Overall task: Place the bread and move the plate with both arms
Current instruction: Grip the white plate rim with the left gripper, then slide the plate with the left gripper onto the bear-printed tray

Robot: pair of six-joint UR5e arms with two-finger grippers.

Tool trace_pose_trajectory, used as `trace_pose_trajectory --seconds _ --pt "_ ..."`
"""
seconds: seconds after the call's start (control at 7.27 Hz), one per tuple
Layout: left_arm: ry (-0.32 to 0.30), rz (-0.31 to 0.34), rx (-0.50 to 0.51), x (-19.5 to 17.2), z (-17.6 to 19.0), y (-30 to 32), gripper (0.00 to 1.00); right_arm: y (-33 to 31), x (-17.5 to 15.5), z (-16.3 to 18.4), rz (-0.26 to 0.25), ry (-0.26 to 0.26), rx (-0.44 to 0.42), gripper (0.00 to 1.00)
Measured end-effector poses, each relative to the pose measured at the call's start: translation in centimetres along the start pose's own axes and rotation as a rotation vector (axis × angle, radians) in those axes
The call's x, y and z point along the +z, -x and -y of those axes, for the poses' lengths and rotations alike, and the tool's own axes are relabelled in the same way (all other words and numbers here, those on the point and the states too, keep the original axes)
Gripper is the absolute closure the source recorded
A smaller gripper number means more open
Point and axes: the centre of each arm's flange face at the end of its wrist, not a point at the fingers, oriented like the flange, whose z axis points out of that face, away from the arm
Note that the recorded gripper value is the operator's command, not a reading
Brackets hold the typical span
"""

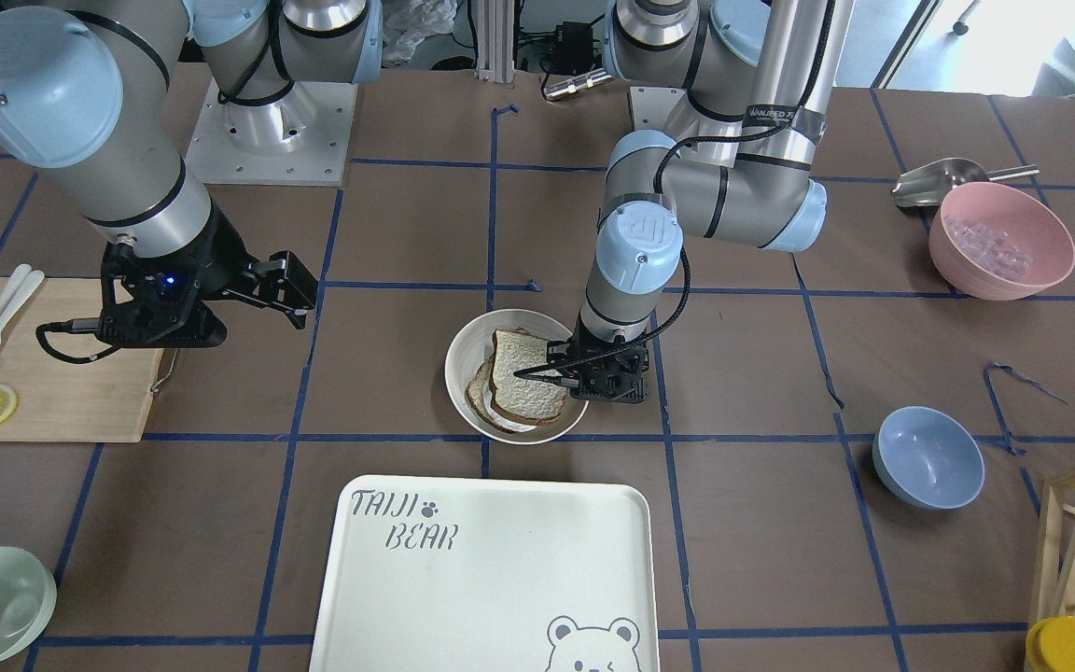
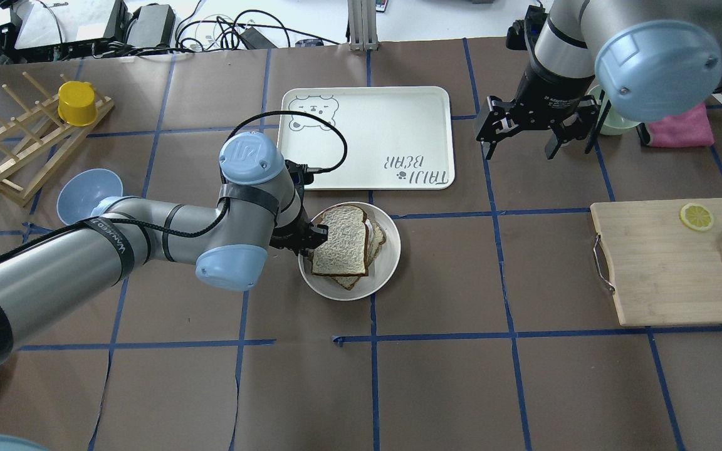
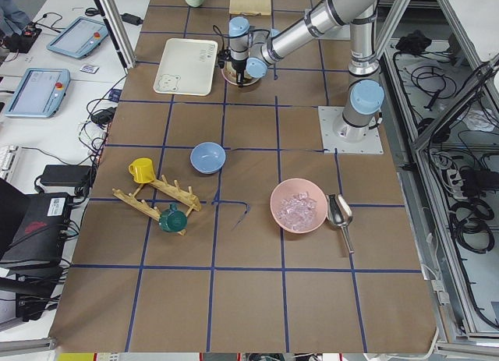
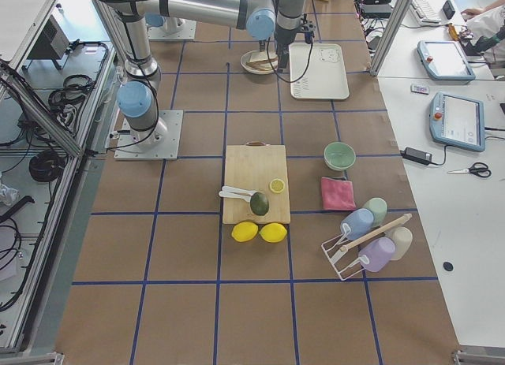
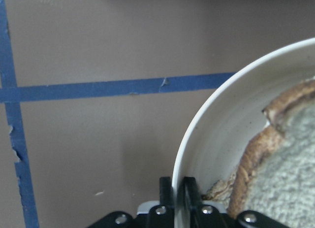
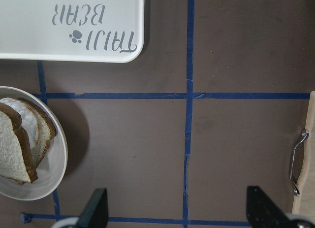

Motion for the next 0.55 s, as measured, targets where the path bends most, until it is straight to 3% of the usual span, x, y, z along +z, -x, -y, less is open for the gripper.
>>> trace_pose_trajectory --seconds 0.28,0.55 --pt "-0.019 -0.034 -0.013 -1.2 0.1 0.0 1.0 -0.3 -0.4 -0.7 -0.034 0.03 0.0 0.0" --pt "-0.038 -0.113 -0.088 -2.6 0.5 -0.1 1.0 -0.3 -2.7 -2.8 -0.06 0.044 0.0 0.0"
